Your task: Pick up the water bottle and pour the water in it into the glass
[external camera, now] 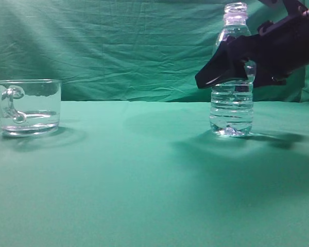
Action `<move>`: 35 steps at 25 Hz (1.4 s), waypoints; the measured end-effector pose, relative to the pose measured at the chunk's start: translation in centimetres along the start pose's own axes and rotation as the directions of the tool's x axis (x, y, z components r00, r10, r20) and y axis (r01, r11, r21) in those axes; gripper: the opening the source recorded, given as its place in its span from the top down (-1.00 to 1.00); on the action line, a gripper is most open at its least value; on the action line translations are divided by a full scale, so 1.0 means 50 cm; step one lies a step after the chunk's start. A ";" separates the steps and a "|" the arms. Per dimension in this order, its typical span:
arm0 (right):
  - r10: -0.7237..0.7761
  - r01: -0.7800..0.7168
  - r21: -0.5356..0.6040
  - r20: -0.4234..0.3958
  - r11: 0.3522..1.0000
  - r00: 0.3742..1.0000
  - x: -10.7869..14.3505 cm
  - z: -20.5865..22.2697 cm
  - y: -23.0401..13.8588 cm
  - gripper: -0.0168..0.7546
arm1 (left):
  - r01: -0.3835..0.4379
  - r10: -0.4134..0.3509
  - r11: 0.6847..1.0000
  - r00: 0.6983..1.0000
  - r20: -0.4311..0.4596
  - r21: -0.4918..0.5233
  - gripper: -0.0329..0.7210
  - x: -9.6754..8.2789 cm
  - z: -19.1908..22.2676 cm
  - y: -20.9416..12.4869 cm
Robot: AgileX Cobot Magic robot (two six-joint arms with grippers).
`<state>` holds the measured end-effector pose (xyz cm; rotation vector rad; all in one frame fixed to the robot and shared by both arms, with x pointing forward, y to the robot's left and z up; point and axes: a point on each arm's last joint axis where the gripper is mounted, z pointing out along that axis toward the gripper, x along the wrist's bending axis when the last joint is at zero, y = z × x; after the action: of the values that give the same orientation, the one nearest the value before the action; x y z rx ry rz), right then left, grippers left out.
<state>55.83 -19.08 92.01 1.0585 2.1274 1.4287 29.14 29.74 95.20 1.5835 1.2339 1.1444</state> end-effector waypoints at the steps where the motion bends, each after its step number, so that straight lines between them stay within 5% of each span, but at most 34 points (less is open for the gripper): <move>1: 0.005 -0.005 -0.006 0.005 1.000 1.000 0.000 -0.004 0.006 -0.68 | 0.000 0.000 1.000 1.000 0.000 0.000 0.91 0.000 0.000 0.000; 19: -0.066 0.075 -0.200 0.052 0.977 0.996 0.049 -0.136 0.166 -0.68 | 0.000 0.000 1.000 1.000 0.000 0.000 0.91 0.000 0.000 0.000; 23: -0.061 0.079 -0.210 0.090 0.974 0.994 0.065 -0.186 0.197 -0.13 | 0.000 0.000 1.000 1.000 0.000 0.000 0.91 0.000 0.000 0.000; 28: -0.103 0.120 -0.246 0.083 0.962 0.991 0.106 -0.264 0.236 0.80 | 0.000 0.000 1.000 1.000 0.000 0.000 0.91 0.000 0.000 0.000; 30: -0.120 0.137 -0.275 0.077 0.952 0.990 0.127 -0.301 0.251 0.96 | 0.000 0.000 1.000 1.000 0.000 0.000 0.91 0.000 0.000 0.000; 35: -0.127 0.142 -0.369 0.063 0.919 0.990 0.179 -0.393 0.279 0.96 | 0.000 0.000 1.000 1.000 0.000 0.000 0.91 0.000 0.000 0.000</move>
<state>42.38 -21.79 113.75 0.7714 1.7645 1.6442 29.14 29.74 95.20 1.5835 1.2339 1.1444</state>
